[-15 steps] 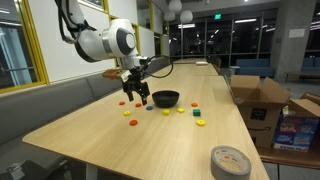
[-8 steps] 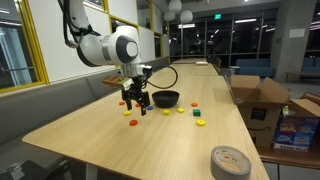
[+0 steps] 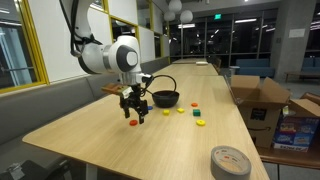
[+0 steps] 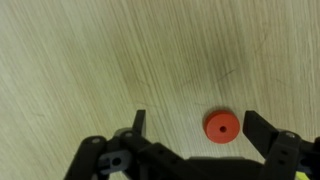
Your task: Pick up the yellow and orange object on the table and put them in the bowl
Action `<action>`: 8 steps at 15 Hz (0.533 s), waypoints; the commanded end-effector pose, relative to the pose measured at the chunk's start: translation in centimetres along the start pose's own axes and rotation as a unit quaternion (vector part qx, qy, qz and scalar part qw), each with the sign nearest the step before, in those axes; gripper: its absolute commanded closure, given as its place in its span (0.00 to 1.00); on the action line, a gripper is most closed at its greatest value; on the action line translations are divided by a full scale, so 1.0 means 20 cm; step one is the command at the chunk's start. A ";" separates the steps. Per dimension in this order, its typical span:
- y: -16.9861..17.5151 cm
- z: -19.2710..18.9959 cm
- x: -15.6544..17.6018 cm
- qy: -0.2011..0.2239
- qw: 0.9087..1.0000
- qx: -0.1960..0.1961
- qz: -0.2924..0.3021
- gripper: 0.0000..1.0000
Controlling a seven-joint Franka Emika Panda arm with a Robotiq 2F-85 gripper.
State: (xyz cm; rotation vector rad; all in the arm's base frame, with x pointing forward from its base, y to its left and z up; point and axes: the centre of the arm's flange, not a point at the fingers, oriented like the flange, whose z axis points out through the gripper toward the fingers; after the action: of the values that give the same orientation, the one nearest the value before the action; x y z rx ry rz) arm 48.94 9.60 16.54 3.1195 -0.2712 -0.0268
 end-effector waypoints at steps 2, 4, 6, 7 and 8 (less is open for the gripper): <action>-0.09 0.01 0.05 0.000 1.000 0.014 -0.013 0.00; -0.13 0.02 0.05 0.000 1.000 0.020 -0.018 0.00; -0.16 0.03 0.06 -0.002 0.999 0.025 -0.021 0.00; -0.17 0.04 0.06 -0.003 0.999 0.026 -0.022 0.00; -0.18 0.05 0.07 -0.004 0.999 0.026 -0.022 0.00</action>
State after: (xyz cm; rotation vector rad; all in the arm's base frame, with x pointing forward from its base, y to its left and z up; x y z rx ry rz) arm 49.80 12.40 15.86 3.1535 -0.2207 -0.0313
